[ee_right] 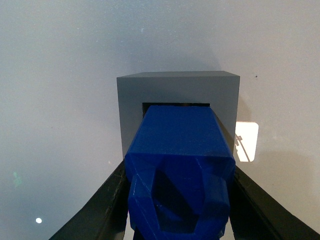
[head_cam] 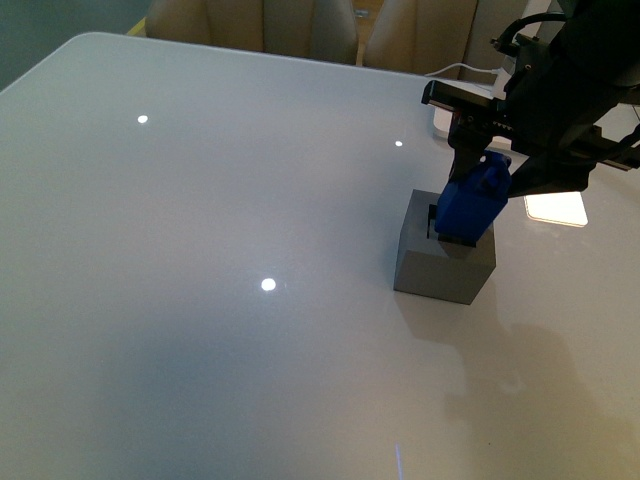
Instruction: Insert blue part into gray base
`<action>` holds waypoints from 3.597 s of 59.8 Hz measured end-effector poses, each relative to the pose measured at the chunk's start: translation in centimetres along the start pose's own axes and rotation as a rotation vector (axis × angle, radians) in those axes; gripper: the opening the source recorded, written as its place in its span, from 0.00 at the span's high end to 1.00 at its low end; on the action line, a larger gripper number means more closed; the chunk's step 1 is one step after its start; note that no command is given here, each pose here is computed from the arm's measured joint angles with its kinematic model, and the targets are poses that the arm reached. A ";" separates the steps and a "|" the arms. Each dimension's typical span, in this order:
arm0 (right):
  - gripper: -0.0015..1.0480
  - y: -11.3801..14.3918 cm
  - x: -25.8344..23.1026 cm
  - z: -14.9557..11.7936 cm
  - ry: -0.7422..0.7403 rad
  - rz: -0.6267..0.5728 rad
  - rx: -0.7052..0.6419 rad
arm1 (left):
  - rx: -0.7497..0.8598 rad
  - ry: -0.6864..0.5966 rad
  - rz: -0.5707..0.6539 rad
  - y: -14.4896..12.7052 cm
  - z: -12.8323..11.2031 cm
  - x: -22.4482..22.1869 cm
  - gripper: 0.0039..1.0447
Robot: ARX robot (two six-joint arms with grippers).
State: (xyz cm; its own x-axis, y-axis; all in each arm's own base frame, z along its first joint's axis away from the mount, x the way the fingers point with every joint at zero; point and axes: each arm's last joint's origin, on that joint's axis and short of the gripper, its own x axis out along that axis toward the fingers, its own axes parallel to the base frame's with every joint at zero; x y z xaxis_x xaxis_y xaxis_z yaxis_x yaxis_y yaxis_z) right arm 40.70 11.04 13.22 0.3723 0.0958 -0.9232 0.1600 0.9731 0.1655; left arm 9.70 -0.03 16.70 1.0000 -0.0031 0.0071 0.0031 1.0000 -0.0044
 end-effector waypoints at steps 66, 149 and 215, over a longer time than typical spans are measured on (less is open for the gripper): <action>0.19 0.4 0.8 0.0 0.022 -0.004 -0.012 | 0.000 0.000 0.000 0.0 0.0 0.0 0.07; 0.98 -13.8 -12.3 -17.7 -1.174 0.044 -0.240 | 0.000 0.000 0.000 0.0 0.0 0.0 0.07; 0.98 -14.7 -15.6 -22.7 -1.212 0.048 -0.239 | 0.000 0.000 0.000 0.0 0.0 0.0 0.07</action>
State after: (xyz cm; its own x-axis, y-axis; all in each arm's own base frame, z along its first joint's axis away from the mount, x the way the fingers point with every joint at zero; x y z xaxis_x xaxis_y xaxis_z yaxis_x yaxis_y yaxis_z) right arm 11.83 0.03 17.30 0.9998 0.0008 0.0208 -0.0009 1.0000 0.0052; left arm 9.70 -0.03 16.70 1.0000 -0.0031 0.0071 0.0031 1.0000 -0.0044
